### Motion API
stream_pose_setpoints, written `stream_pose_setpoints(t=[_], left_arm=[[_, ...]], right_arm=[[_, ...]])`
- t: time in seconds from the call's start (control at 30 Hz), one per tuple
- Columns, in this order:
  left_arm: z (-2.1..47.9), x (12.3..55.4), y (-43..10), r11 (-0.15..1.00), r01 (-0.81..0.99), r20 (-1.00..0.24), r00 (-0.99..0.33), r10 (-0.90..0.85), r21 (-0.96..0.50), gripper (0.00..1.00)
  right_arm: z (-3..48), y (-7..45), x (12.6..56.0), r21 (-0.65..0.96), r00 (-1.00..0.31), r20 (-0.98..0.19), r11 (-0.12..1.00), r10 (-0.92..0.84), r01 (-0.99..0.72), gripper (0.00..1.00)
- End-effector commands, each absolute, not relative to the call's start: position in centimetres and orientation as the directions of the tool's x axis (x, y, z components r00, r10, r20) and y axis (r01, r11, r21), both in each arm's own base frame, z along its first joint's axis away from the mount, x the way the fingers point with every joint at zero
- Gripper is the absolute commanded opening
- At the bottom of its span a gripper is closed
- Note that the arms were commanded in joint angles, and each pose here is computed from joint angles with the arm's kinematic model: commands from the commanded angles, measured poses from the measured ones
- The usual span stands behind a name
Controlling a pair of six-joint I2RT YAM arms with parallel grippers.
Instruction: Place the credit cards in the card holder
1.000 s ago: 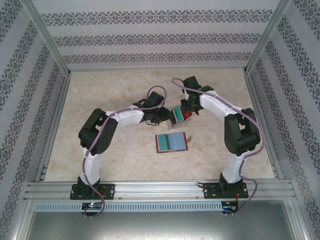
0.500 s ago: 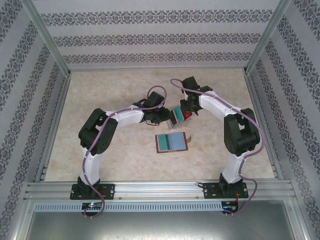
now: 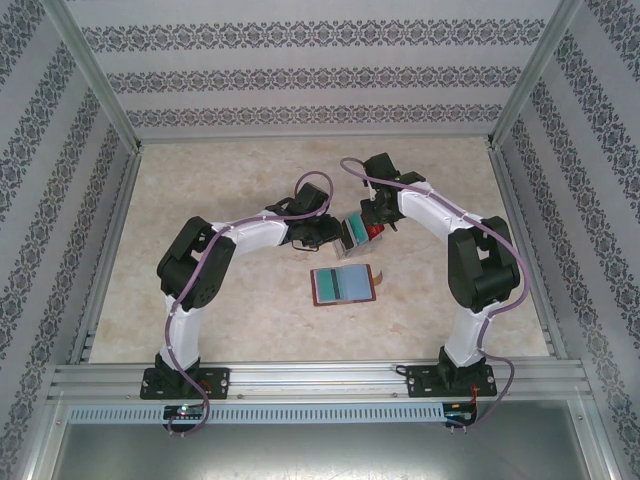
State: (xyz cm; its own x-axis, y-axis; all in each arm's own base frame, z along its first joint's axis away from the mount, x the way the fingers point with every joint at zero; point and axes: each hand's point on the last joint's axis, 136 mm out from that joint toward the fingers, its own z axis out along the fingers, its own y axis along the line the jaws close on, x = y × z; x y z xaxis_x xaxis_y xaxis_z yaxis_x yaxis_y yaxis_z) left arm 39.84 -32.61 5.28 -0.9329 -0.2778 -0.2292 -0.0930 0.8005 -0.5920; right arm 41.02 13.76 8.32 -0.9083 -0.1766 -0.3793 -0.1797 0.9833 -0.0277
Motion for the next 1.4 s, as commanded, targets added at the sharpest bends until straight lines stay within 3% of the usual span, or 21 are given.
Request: stream_pose_setpoints(t=[0.0,1.23,1.37], left_arm=[[2.9,38.6,-31.0,0.829,-0.158,-0.172,-0.941,-0.291,-0.536,0.34],[2.7,38.5,-31.2,0.825,-0.162,-0.160,-0.944,-0.290,-0.542,0.34],[2.7,38.5,-31.2,0.826,-0.160,-0.161,-0.944,-0.288,-0.540,0.34]], right_arm=[[9.8,12.1,41.1,-0.116,-0.899,-0.395,0.981,-0.190,-0.156,0.30],[11.8,12.9,41.1,-0.143,-0.869,-0.444,0.974,-0.219,-0.173,0.20],[11.1,13.4,40.9,-0.098,-0.882,-0.427,0.980,-0.200,-0.175,0.28]])
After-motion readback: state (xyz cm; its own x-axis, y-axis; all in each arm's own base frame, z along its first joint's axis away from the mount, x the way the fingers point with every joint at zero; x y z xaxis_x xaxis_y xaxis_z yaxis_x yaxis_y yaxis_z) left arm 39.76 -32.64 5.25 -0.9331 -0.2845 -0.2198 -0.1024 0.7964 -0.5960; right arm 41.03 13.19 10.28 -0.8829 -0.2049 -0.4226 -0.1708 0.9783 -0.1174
